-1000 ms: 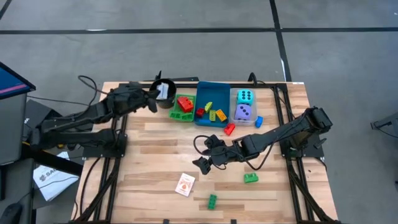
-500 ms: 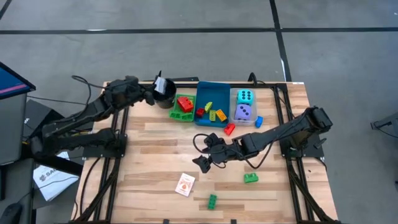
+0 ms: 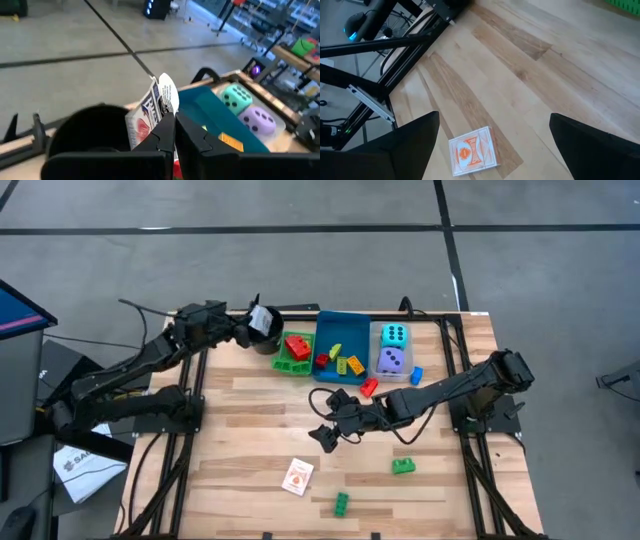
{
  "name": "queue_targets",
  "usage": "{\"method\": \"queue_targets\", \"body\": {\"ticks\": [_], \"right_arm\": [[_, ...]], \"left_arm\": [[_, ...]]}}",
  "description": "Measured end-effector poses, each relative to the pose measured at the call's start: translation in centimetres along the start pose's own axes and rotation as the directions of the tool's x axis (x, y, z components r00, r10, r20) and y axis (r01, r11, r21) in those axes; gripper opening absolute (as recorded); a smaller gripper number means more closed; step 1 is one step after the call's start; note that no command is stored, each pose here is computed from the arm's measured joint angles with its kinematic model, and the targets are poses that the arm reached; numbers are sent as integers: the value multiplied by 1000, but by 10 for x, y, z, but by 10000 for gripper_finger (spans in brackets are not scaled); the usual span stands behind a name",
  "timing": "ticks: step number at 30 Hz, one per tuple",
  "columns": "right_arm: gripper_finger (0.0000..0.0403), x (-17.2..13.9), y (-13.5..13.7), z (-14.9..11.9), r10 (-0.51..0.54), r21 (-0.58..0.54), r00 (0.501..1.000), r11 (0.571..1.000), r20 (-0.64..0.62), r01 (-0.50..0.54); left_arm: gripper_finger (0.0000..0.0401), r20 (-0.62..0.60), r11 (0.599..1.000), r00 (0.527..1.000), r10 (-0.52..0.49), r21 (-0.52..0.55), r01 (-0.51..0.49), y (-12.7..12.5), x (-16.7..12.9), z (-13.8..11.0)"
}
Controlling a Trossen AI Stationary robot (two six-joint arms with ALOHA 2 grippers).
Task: Pick & Place Toys
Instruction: Put the blue deck of cards into the black bucket, then put the orange deck of cards into the black bucket
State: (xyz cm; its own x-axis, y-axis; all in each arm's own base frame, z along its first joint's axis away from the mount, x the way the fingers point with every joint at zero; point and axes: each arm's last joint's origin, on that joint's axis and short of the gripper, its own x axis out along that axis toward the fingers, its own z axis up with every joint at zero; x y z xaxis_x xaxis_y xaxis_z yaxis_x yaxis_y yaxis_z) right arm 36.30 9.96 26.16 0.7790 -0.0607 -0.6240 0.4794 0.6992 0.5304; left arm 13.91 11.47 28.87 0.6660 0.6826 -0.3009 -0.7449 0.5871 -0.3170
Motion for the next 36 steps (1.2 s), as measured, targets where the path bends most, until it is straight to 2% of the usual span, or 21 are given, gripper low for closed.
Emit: {"method": "queue_targets", "body": {"ticks": [9, 28, 32, 36], "right_arm": [[372, 0, 0, -1, 1, -7, 1000, 1000, -10, -1], [372, 1, -2, 0, -2, -24, 1000, 1000, -27, 2], [372, 1, -2, 0, -3, -26, 1000, 1000, -28, 2], [372, 1, -2, -1, -4, -27, 1000, 1000, -29, 3]], "left_arm": [[0, -101, 1000, 995, 17, 13, -16, 1, 24, -12], [2, -78, 995, 992, 98, 28, -96, 3, 27, -12], [20, -69, 993, 991, 115, 27, -113, 3, 27, -12], [59, -65, 992, 990, 124, 10, -123, 4, 27, -12]]}}
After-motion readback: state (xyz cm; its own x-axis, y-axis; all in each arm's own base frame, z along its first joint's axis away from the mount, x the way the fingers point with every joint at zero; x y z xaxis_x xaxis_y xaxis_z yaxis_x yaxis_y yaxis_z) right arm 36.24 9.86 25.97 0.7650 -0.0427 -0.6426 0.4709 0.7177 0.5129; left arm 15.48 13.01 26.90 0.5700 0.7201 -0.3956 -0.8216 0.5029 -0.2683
